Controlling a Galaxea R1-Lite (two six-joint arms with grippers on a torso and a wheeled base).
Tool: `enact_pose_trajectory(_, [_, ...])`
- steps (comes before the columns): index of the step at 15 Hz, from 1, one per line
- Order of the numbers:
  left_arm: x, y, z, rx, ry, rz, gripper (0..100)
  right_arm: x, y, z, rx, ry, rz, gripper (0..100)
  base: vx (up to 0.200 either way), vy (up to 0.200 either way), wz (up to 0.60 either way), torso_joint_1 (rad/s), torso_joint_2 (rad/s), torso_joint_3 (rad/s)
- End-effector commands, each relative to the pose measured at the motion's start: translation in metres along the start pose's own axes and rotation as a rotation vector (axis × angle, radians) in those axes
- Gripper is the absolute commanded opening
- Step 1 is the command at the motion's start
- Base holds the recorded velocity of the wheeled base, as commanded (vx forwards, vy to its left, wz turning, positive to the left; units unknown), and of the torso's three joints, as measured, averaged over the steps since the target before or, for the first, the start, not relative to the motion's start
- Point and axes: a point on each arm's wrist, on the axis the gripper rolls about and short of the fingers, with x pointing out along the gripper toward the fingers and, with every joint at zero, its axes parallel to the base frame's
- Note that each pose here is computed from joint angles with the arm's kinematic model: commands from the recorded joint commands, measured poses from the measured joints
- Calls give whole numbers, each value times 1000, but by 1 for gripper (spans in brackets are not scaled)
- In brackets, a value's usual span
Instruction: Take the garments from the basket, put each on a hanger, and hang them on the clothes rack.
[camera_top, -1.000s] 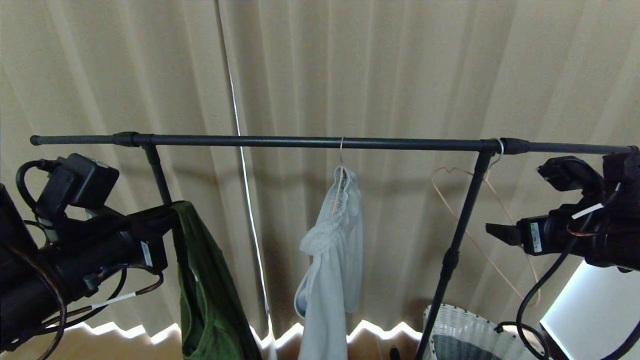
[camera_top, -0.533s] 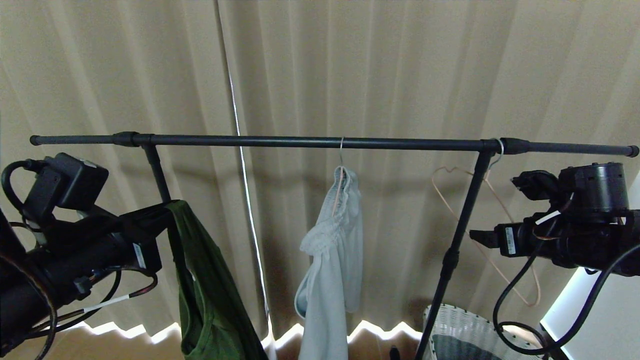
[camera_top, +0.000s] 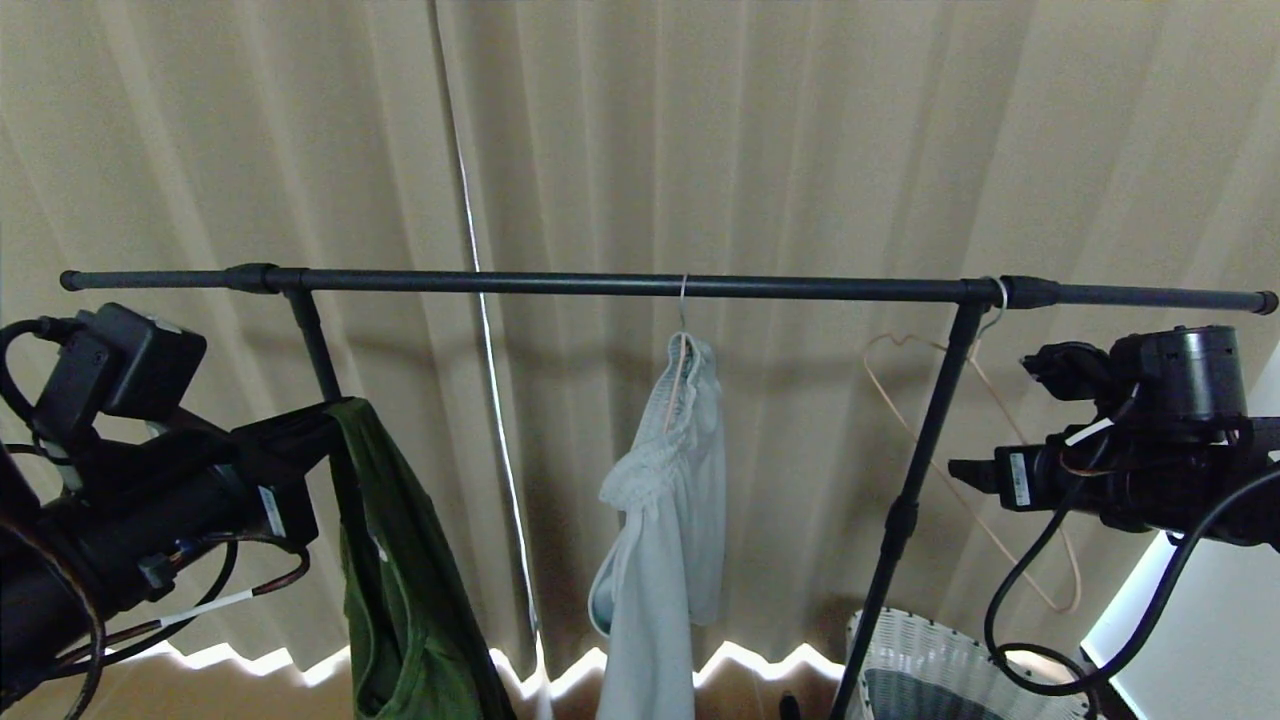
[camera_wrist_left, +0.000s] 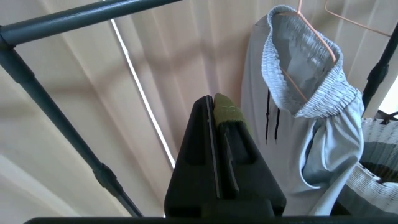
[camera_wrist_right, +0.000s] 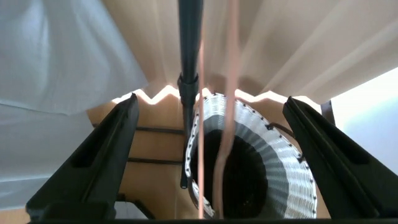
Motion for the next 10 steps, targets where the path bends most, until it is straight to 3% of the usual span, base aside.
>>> enact_pose_trajectory(1, [0,0,0,0,-1,1,0,-2,-1,1,0,-8,-1,0,0,0,0,0,0,0])
enact_pose_trajectory(6, [-2,0,2,2,-10,4,0,-5,-1,2,3,-16,-5,0,0,0,0,0,0,0])
enact_pose_trajectory(10, [-1,1,2,2,-9,7,0,-24,-3,6,10,-72,-5,0,0,0,0,0,0,0])
